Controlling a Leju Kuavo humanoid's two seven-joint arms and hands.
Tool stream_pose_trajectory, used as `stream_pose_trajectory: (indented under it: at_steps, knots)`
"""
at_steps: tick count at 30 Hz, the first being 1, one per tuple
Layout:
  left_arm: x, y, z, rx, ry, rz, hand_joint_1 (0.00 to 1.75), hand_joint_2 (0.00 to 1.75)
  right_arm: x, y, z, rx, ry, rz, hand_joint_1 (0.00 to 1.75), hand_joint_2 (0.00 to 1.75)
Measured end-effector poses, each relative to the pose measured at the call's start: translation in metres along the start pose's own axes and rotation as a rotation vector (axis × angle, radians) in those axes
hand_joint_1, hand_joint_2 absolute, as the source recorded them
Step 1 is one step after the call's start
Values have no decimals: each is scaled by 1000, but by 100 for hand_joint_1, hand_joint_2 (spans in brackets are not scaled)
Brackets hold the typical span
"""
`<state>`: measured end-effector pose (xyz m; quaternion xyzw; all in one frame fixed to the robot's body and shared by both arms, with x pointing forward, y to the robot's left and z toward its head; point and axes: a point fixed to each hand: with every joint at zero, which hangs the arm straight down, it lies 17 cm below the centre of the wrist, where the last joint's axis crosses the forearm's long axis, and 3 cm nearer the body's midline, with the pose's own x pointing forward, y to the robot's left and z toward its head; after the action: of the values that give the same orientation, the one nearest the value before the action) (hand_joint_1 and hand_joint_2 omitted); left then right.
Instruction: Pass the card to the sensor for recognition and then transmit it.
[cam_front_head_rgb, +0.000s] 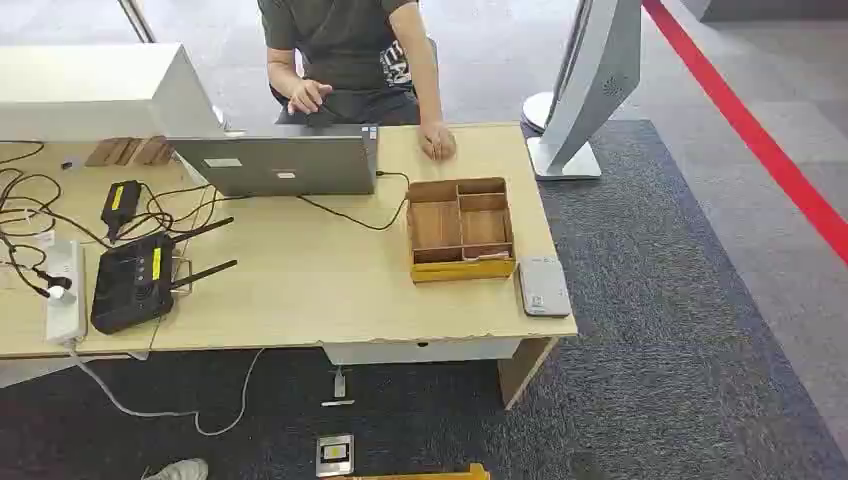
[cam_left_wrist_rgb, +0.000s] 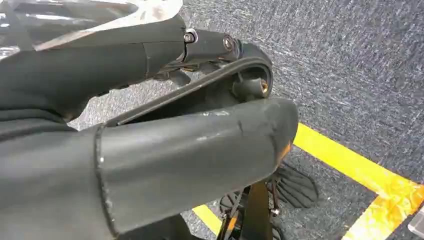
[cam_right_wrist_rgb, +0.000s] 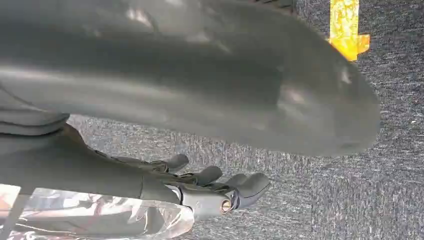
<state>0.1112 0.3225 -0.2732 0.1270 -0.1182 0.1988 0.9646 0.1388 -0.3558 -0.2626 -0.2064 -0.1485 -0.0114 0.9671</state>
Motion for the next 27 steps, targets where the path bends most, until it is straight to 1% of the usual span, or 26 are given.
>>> stream_pose_trajectory:
  at_steps: [19, 23, 27]
  knots:
    - [-3, -5, 1, -12, 8, -6, 0, 0, -1, -5, -1, -27, 8, -27, 0, 0]
    - [-3, -4, 1, -10, 9, -3, 0, 0, 1, -10, -1, -57, -2, -46, 0, 0]
    - [-1, -4, 1, -7, 2, 2, 0, 0, 8, -20, -2, -105, -38, -67, 0, 0]
